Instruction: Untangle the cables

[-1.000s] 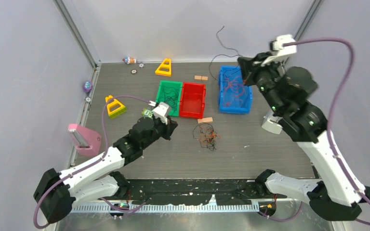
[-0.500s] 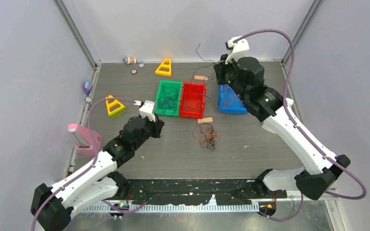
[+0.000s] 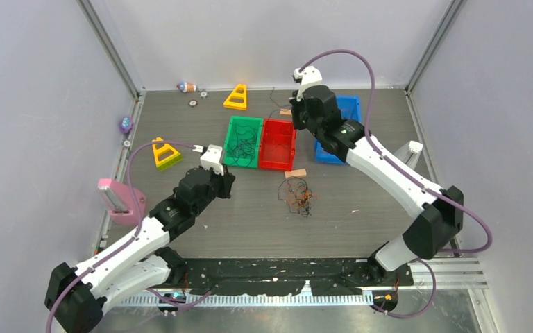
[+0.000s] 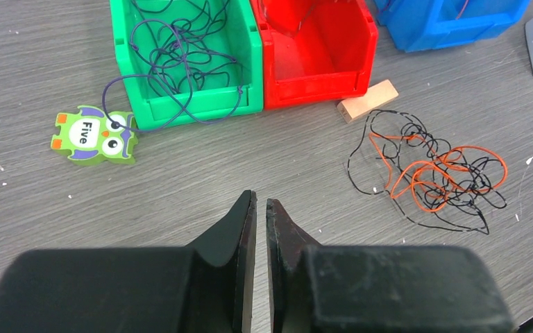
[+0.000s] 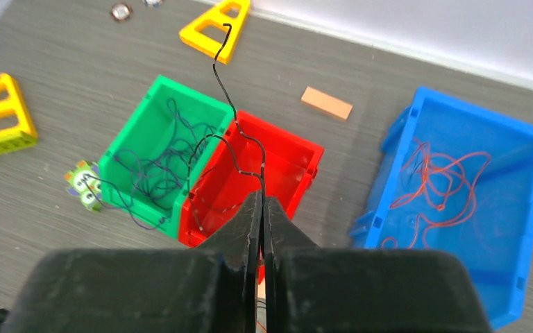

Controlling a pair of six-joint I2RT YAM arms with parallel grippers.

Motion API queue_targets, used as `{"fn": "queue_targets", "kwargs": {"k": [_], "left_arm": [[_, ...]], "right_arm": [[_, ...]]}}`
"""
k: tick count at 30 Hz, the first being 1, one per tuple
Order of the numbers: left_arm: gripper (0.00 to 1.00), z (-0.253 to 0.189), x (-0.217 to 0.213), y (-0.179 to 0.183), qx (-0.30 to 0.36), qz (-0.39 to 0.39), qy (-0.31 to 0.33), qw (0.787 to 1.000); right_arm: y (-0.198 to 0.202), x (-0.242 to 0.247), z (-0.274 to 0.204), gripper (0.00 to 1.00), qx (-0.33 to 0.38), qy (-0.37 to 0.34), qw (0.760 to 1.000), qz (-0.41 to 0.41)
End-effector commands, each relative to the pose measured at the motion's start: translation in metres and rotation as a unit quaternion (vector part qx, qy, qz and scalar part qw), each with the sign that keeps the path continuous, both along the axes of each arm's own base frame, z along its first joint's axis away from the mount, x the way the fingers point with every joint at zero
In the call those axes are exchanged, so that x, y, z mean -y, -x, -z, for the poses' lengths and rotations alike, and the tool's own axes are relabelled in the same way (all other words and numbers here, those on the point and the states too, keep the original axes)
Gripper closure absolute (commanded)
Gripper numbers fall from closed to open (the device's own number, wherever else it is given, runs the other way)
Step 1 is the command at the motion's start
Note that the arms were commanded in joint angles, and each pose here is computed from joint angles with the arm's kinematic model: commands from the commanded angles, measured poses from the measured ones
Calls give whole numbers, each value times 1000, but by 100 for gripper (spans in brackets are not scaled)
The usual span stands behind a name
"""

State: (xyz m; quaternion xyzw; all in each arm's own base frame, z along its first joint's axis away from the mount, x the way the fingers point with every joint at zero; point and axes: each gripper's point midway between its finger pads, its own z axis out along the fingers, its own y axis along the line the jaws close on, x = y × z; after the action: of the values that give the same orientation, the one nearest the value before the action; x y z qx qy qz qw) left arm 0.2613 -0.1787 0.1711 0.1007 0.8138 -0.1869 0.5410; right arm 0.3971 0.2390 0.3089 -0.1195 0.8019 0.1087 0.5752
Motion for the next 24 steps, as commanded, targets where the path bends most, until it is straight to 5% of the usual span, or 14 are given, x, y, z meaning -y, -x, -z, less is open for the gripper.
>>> {"fn": "queue_targets", "kwargs": {"k": [1,24], "left_arm": [[89,-5,0,-8,17,-8,2,1000],[88,7,11,-28,27,-4,-22,999]], "right_arm": [[-15,-7,22,95,-14,5,1000,13],[-56,-53,202,95,-168,128,977,15]]}}
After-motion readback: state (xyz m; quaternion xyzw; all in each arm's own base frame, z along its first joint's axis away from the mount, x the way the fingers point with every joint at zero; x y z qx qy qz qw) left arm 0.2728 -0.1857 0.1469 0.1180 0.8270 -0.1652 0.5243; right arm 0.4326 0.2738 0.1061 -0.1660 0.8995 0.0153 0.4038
